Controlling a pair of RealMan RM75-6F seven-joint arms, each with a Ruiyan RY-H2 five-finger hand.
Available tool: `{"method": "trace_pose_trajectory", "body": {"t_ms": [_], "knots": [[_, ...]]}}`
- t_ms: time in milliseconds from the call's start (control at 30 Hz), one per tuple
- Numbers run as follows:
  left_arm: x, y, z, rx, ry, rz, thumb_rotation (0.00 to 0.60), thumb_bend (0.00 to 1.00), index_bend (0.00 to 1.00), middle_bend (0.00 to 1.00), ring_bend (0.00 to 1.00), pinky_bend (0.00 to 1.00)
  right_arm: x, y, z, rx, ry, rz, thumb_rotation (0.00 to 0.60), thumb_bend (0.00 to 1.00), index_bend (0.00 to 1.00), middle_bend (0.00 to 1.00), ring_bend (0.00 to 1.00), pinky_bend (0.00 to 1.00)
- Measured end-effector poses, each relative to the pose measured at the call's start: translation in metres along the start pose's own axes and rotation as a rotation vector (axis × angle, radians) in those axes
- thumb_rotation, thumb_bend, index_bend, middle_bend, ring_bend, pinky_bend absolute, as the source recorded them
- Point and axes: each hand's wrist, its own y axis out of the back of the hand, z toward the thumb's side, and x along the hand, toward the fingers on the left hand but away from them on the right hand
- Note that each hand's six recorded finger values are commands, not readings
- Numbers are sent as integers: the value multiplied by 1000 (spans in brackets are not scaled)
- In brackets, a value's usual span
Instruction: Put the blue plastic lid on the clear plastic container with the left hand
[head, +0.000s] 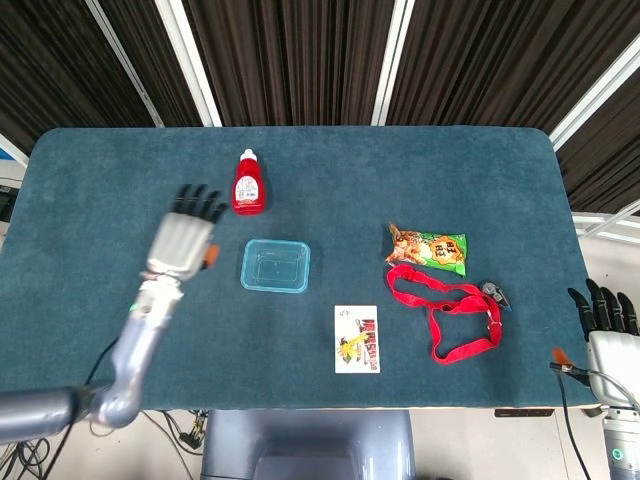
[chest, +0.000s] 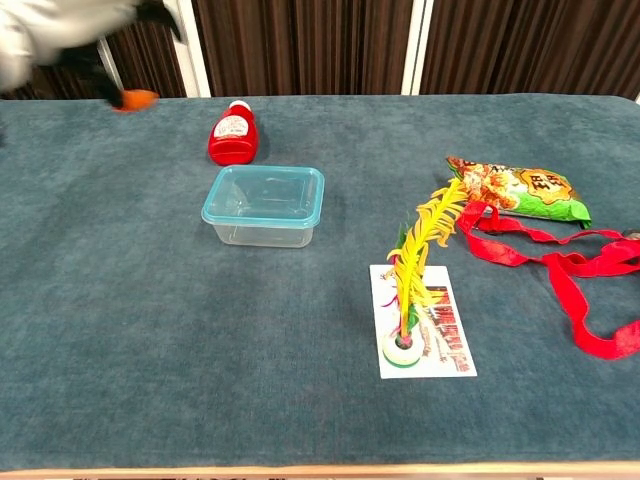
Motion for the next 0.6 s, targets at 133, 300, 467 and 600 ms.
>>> {"method": "trace_pose_trajectory", "body": {"t_ms": [133, 300, 467, 600], "knots": [[-45, -6, -58, -31, 130, 21, 600, 345, 161, 59, 0, 35, 0, 0, 1, 7, 8, 0, 600, 268, 138, 0, 33, 0], [-99, -22, -112, -90, 228, -3, 600, 344, 160, 58, 0, 32, 0, 0, 3, 17, 23, -2, 600, 268, 138, 0, 34, 0], [-133, -34, -140, -184, 266, 11, 600, 337, 160, 57, 0, 30, 1, -1, 7, 32, 45, -1, 600, 269, 137, 0, 33, 0], [-167, -45, -160, -216, 287, 25, 600, 314, 160, 57, 0, 29, 0, -2, 10, 37, 59, 0, 600, 268, 138, 0, 34, 0]]}}
